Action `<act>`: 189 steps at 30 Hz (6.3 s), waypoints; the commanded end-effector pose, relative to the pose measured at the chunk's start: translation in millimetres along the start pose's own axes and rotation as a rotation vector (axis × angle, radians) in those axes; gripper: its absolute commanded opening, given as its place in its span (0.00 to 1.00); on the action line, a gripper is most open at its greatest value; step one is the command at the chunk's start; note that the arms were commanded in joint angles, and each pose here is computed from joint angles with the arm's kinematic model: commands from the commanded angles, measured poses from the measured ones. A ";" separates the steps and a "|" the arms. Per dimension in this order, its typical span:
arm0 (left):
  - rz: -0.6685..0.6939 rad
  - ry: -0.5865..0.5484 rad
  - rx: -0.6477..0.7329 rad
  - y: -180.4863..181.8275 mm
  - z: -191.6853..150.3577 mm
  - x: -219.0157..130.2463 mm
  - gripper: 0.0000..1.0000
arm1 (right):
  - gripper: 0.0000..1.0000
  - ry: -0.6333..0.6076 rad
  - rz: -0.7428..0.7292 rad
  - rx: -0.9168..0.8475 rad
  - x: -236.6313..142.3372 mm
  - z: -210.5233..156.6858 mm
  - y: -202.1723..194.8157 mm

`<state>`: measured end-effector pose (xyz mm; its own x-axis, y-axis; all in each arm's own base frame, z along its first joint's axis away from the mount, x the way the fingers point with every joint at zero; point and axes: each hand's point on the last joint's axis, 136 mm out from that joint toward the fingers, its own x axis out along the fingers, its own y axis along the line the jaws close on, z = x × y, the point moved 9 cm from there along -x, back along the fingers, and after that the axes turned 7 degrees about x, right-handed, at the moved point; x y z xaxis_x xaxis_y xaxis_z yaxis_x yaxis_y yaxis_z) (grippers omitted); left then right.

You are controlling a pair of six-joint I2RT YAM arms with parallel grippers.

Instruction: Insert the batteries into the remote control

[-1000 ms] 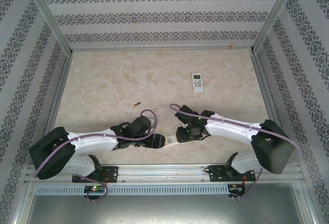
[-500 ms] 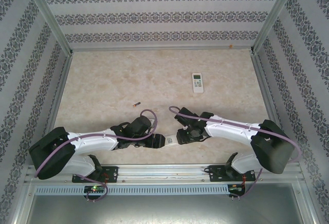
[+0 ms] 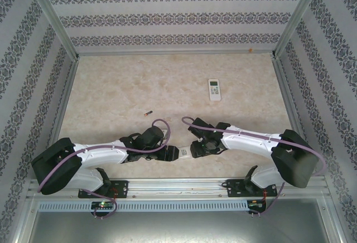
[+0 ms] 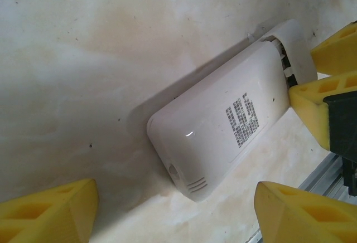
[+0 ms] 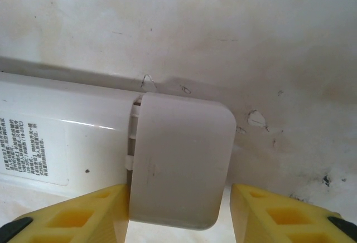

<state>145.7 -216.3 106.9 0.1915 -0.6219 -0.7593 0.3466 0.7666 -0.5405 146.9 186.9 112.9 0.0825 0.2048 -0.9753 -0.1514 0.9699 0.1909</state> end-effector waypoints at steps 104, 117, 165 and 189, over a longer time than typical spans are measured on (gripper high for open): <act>-0.099 0.060 0.041 -10.2 0.8 24.1 0.63 | 0.28 0.059 0.038 0.143 25.3 -3.9 8.2; -0.146 0.032 -0.002 -12.3 7.5 44.8 0.46 | 0.40 -0.222 0.187 0.168 -29.7 -3.6 34.3; -0.163 -0.457 -0.261 17.0 21.0 -111.1 0.84 | 0.39 -0.317 0.324 -0.797 -53.8 29.8 72.0; -0.203 -0.353 -0.332 5.1 60.0 -89.3 0.31 | 0.36 -0.322 0.577 -0.490 -64.5 44.0 112.8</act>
<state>180.0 -169.2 189.1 0.4384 -0.7761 -0.4534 0.1499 0.5605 -0.8145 165.6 271.4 184.5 0.1379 0.6678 -0.7315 -0.6573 0.6141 0.4368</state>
